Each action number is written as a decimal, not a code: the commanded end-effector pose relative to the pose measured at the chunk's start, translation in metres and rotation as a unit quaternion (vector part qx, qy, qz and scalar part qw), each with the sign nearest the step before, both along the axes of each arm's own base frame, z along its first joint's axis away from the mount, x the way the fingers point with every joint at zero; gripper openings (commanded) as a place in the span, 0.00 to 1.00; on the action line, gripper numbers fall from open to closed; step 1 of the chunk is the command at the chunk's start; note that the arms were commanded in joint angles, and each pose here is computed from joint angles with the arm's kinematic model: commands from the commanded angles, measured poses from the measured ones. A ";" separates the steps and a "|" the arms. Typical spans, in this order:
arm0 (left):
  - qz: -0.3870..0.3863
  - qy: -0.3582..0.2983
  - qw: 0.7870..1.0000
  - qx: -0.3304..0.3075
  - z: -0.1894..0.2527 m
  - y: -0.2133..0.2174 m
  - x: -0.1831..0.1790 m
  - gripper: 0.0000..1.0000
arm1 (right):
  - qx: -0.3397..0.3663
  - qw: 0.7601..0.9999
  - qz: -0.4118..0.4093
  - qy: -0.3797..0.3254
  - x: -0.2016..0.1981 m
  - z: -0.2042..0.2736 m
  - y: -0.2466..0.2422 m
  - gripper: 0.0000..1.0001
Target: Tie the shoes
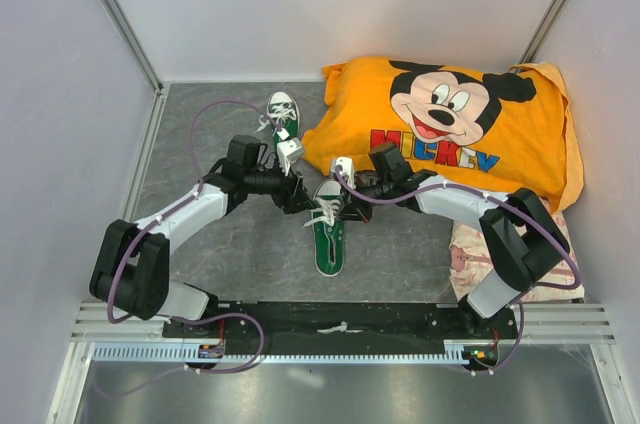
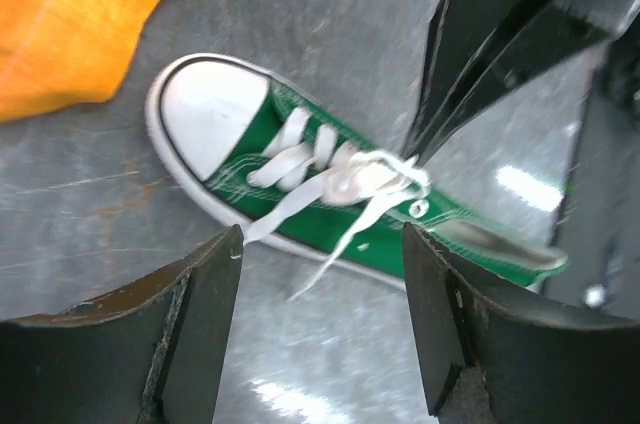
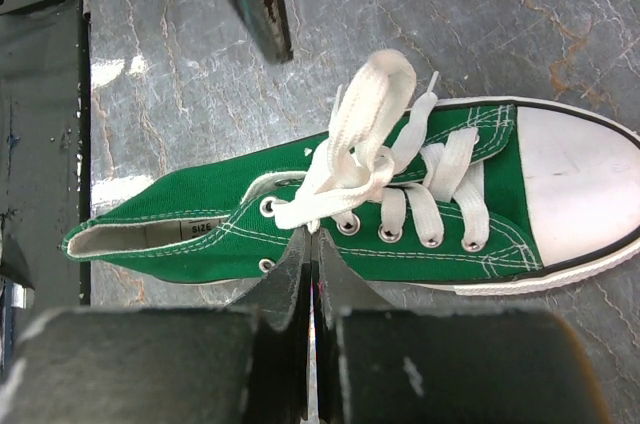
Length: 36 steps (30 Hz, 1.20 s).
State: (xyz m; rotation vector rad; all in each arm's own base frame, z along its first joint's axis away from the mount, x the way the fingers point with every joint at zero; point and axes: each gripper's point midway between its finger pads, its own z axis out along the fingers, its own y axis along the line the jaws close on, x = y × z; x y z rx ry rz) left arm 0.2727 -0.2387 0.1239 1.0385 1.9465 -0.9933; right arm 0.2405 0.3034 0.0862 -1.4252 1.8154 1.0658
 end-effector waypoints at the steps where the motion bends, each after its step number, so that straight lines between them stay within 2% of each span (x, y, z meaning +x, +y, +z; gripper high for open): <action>1: 0.031 0.079 0.994 -0.072 0.013 -0.017 -0.005 0.71 | 0.023 0.999 -0.002 -0.029 0.007 0.026 0.008 0.00; 13: 0.063 0.155 0.980 -0.104 -0.001 -0.036 0.005 0.72 | 0.020 0.999 -0.005 -0.026 0.004 0.024 0.007 0.00; 16: 0.060 0.161 0.979 -0.110 -0.002 -0.042 0.002 0.68 | 0.018 0.999 -0.005 -0.026 0.004 0.023 0.007 0.00; 20: 0.062 0.174 0.976 -0.113 -0.006 -0.044 0.001 0.54 | 0.018 0.999 -0.005 -0.028 0.004 0.024 0.007 0.00; 21: 0.062 0.176 0.976 -0.113 -0.007 -0.044 0.001 0.46 | 0.017 0.999 -0.005 -0.028 0.004 0.023 0.007 0.00; 23: 0.061 0.174 0.976 -0.113 -0.007 -0.044 0.001 0.36 | 0.015 0.999 -0.004 -0.028 0.003 0.024 0.005 0.00; 24: 0.061 0.175 0.976 -0.113 -0.007 -0.044 0.001 0.26 | 0.015 0.999 -0.002 -0.030 0.002 0.024 0.005 0.00; 28: 0.065 0.173 0.977 -0.107 -0.010 -0.042 0.002 0.07 | 0.007 1.000 0.000 -0.029 -0.002 0.022 0.001 0.00; 30: 0.075 0.169 0.977 -0.103 -0.011 -0.041 0.005 0.02 | 0.003 1.000 0.001 -0.028 -0.004 0.021 -0.002 0.00; 36: 0.098 0.146 0.980 -0.089 -0.011 -0.035 0.021 0.02 | -0.015 0.999 0.008 -0.030 -0.013 0.016 -0.012 0.00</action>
